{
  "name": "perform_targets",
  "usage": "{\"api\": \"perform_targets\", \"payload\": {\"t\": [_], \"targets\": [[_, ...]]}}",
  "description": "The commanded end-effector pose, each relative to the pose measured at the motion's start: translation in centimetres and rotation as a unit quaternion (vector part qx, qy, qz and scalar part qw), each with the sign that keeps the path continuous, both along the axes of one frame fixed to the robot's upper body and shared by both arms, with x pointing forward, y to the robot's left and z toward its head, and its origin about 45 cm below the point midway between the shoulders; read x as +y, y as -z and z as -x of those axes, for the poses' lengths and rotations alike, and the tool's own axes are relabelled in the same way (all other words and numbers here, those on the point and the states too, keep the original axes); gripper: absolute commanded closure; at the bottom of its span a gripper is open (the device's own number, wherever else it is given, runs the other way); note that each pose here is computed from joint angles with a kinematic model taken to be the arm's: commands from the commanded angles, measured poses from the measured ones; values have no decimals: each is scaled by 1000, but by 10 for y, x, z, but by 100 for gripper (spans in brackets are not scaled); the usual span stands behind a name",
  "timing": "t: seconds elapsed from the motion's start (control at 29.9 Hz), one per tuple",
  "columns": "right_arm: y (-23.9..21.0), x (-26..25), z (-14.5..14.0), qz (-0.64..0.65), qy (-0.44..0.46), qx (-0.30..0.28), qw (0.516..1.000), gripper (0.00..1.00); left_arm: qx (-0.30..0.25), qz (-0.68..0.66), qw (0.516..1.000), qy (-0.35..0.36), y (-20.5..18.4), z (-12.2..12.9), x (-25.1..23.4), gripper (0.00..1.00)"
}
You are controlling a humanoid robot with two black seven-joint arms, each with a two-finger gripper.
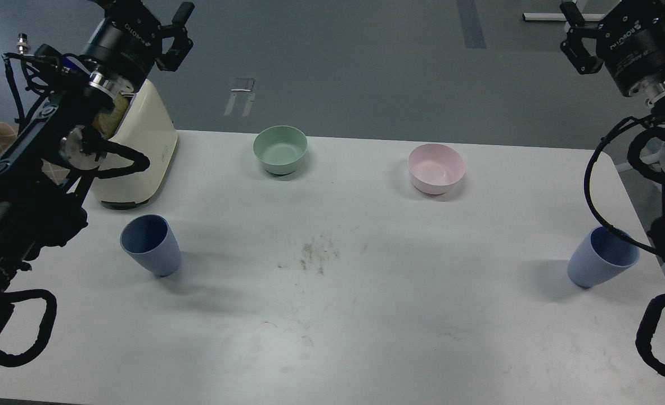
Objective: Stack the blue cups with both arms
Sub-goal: 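Move the left arm out toward the blue cup near it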
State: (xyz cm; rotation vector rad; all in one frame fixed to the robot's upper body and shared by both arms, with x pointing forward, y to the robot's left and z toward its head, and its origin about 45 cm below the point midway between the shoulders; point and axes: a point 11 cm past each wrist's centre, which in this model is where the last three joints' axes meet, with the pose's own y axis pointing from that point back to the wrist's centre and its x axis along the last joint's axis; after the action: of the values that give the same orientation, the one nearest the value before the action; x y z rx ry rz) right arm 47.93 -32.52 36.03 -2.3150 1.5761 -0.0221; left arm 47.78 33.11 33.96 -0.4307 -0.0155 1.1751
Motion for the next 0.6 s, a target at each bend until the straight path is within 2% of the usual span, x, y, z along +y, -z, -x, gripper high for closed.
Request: {"api": "perform_targets", "payload": {"t": [0.0,0.23,0.4,0.57], "targets": [[2,-4,2,-28,-2,3,1000,0,-12,9,1000,14,-9,0,-1,3],[-5,-26,7,-19,14,-3,1000,0,-22,15,999,42,-13,2,-12,2],[4,-52,16,-21,39,6,999,0,-21,9,999,35,-11,5,-3,2],[13,-72,26,-35,54,15,998,0,-24,-25,999,36,-13,20,13,3]]}}
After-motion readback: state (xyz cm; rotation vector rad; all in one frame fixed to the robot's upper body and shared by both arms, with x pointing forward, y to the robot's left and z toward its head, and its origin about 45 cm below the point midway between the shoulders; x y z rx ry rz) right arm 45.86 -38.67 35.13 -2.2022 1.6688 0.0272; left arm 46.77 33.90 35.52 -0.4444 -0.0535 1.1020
